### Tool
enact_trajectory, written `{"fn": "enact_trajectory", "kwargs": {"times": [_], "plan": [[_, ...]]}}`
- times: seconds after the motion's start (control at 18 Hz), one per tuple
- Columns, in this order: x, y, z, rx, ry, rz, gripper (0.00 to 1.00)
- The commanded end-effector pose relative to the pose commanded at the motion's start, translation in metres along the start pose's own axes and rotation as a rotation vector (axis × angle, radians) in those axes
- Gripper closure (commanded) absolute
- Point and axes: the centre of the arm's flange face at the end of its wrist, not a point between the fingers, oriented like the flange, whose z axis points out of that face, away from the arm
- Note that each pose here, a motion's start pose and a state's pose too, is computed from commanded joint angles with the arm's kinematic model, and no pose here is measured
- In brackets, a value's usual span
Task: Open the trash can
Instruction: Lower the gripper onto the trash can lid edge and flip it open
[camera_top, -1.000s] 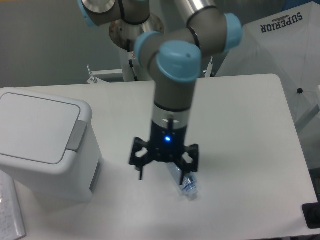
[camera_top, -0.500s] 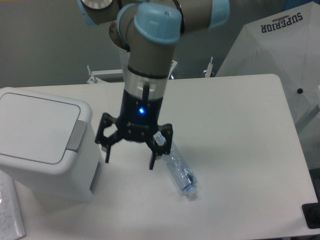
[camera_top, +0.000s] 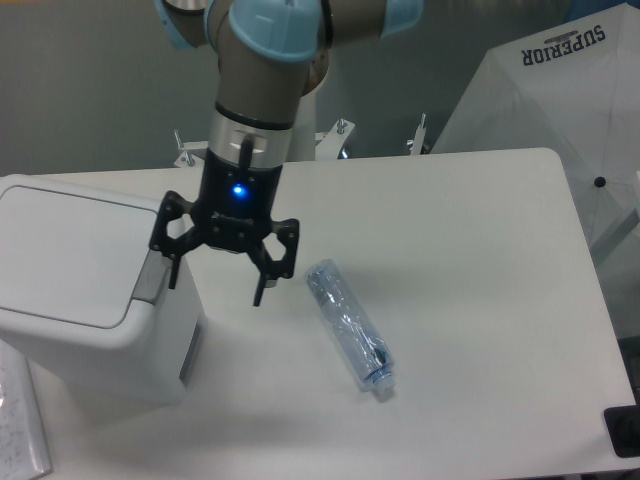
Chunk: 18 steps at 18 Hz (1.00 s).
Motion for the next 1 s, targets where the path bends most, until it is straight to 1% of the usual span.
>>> {"fn": "enact_trajectory", "kwargs": {"times": [0.67, 1.0], "plan": [[-0.004, 0.007, 0.015, -0.029, 0.003, -0.007, 0.0], [-0.005, 0.007, 0.017, -0.032, 0.003, -0.009, 0.0]]}}
